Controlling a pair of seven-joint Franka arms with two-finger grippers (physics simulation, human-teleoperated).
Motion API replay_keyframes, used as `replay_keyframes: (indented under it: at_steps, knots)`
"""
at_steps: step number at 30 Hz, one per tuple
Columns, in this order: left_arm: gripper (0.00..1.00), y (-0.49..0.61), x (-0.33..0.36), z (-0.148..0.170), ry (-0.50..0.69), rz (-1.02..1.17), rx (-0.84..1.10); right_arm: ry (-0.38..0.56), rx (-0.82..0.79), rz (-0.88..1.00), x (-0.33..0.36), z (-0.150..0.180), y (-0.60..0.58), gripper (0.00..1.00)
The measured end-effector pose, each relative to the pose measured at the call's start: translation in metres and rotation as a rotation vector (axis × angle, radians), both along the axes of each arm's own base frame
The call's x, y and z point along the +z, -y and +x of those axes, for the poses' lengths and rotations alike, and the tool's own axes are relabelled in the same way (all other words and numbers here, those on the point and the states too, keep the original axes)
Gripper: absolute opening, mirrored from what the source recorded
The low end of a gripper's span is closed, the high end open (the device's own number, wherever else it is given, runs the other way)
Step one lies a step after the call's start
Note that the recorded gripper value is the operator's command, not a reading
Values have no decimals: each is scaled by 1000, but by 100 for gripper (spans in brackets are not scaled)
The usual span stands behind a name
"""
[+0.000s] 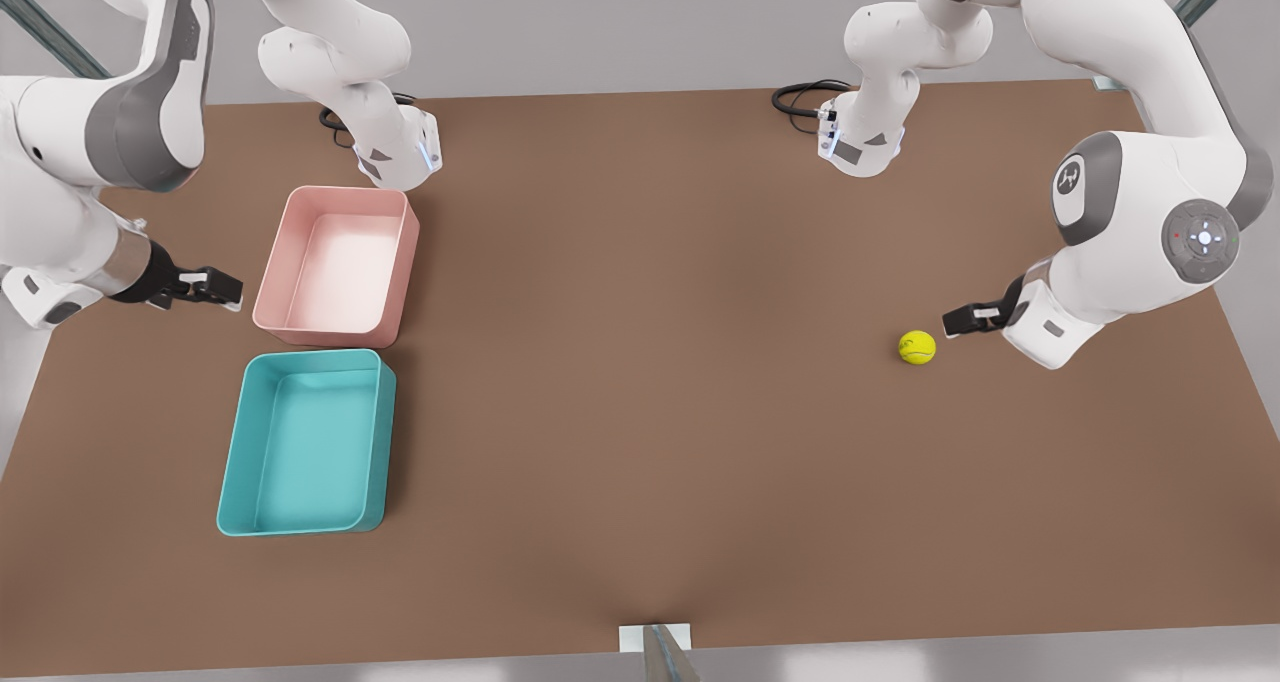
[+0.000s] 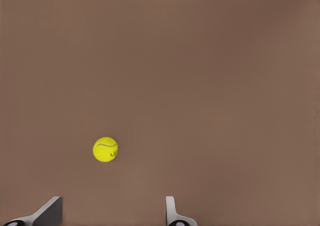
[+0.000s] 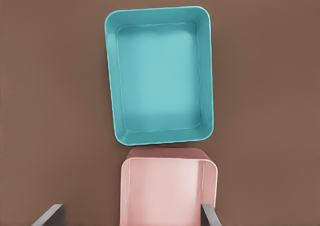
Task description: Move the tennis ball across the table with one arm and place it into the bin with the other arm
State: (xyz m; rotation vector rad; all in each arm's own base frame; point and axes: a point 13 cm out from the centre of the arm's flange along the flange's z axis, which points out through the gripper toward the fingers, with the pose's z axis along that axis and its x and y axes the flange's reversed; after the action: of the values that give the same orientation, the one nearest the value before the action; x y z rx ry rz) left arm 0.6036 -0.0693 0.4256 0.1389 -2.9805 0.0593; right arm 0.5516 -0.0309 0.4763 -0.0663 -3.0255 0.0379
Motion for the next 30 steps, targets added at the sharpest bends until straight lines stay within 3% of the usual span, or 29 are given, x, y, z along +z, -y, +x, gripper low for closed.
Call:
replay_keyframes:
  at_steps: [1,2,3,4,8,12,23,30]
  knots:
    - [100,0,0,1,1,0,3,1,6,-1,-1,1,-5,100]
    - [85,1,-1,1,1,1,6,3,11,-2,-1,1,-8,100]
    - [41,0,-4,1,-4,2,10,4,13,-4,-2,2,-11,100]
    - [21,-5,-13,0,-23,5,16,0,12,-5,-5,3,-12,100]
    - [21,-69,-94,-29,-174,51,15,-34,-10,-22,-28,12,-4,100]
    - [21,-116,-170,-47,-238,62,-205,6,-72,-14,-26,31,25,100]
    - [21,-160,-316,-75,-192,-35,-1098,26,-110,5,-26,38,38,100]
    - [21,-167,-345,-81,-163,-73,-1418,17,-100,4,-32,40,32,100]
